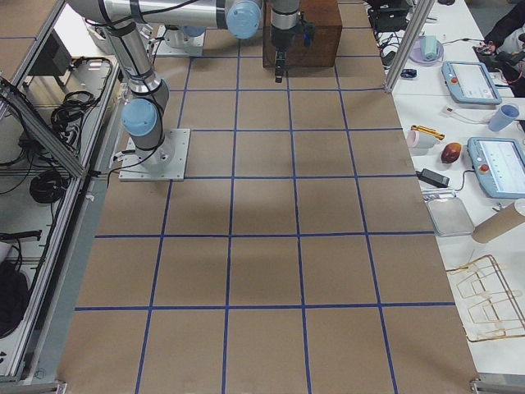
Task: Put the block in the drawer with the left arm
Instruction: 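Lower the left gripper and grasp the yellow cube, then lift the yellow cube and carry it over the open drawer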
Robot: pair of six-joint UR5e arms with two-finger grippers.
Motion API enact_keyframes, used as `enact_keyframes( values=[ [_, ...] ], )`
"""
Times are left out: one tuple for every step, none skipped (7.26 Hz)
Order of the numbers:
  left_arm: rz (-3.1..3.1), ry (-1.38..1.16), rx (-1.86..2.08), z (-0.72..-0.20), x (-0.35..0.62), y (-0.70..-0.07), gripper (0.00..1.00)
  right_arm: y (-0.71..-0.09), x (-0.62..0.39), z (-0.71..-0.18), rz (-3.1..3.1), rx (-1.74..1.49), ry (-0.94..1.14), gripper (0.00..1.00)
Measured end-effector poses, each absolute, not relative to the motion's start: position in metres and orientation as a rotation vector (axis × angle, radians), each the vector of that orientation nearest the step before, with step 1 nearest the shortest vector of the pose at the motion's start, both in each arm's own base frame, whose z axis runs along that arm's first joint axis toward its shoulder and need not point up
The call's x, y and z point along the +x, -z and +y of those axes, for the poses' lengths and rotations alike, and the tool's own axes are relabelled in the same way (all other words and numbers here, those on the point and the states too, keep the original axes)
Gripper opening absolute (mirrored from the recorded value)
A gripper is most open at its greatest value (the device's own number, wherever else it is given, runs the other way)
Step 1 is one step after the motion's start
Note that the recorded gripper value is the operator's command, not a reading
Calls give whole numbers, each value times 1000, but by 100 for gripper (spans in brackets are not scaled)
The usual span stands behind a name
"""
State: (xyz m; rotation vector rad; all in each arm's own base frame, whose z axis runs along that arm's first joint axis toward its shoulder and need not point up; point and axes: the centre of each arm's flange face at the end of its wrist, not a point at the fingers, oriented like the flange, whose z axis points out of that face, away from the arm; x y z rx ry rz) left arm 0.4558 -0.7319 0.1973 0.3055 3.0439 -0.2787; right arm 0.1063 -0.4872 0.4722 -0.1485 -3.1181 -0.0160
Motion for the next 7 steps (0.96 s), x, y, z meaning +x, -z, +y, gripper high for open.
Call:
enact_keyframes(
  values=[
    [3041, 278, 310, -732, 456, -199, 0, -472, 106, -487, -3118, -149, 16, 100],
    [3037, 282, 311, -731, 455, -207, 0, -472, 106, -487, -3118, -149, 16, 100],
    [3036, 282, 314, -730, 454, -217, 0, -472, 106, -487, -3118, -150, 16, 100],
    [3043, 273, 318, -728, 449, -234, 0, -472, 106, -487, -3118, -150, 16, 100],
    [3057, 255, 324, -725, 439, -262, 0, -472, 106, -487, -3118, -150, 16, 100],
    [3077, 224, 336, -718, 423, -299, 0, -472, 106, -487, -3118, -150, 16, 100],
    [3102, 185, 337, -711, 396, -344, 0, -472, 106, -487, -3118, -149, 16, 100]
  ],
)
